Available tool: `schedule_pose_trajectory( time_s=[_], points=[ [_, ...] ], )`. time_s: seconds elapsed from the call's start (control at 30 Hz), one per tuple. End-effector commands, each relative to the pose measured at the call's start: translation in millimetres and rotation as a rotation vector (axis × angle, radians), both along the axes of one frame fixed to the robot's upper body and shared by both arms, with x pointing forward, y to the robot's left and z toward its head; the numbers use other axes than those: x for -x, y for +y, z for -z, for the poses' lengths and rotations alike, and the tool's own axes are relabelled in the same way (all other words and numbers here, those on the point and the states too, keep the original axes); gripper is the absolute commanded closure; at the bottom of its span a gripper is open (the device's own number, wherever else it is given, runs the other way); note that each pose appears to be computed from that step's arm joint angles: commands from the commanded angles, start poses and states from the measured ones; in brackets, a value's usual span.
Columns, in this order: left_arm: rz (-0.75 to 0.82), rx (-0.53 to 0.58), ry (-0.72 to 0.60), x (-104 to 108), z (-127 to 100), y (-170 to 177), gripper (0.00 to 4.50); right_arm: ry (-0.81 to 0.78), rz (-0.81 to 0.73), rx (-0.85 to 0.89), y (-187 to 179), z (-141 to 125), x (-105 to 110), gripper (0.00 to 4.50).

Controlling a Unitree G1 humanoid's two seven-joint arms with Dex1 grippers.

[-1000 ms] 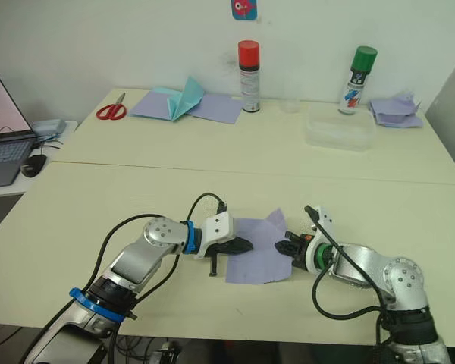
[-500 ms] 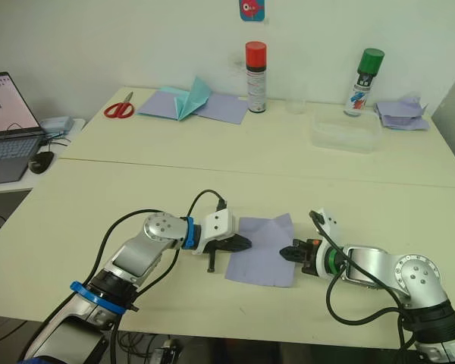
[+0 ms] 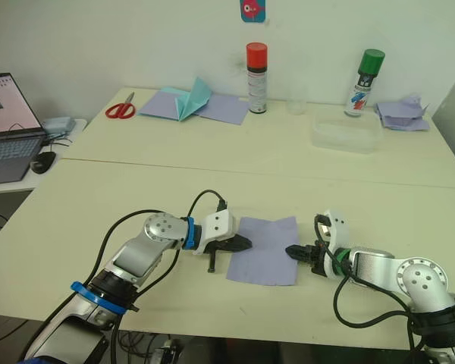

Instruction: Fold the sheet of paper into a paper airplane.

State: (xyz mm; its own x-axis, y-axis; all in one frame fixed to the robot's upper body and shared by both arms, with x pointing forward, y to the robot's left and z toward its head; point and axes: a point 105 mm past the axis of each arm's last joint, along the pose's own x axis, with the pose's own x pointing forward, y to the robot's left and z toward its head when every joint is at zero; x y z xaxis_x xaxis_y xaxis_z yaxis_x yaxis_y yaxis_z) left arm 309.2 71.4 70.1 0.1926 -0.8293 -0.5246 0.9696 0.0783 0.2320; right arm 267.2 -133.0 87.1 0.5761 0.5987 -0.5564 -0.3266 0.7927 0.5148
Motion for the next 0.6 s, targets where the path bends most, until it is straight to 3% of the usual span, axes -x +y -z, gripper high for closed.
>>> schedule_pose_trajectory(
  time_s=[0.03, 0.1, 0.17, 0.23, 0.33, 0.6],
  points=[
    [-0.028, -0.097, 0.067, 4, 26, 14, 4.50, -0.307, -0.031, 0.133, -21, -42, -21, 1.78],
    [-0.027, -0.097, 0.067, 4, 26, 15, 4.50, -0.510, -0.120, 0.144, -15, -68, -26, 1.96],
    [-0.031, -0.098, 0.068, 3, 27, 16, 4.50, -0.668, -0.257, 0.117, -2, -84, -22, 2.55],
    [-0.034, -0.104, 0.069, 3, 28, 17, 4.50, -0.779, -0.361, 0.124, 11, -87, -19, 3.27],
    [-0.036, -0.106, 0.071, 4, 29, 19, 4.50, -0.818, -0.416, 0.109, 32, -77, -20, 4.42],
    [-0.031, -0.104, 0.072, 5, 28, 16, 4.50, -0.650, -0.428, 0.212, 61, -6, -26, 4.47]
  ],
)
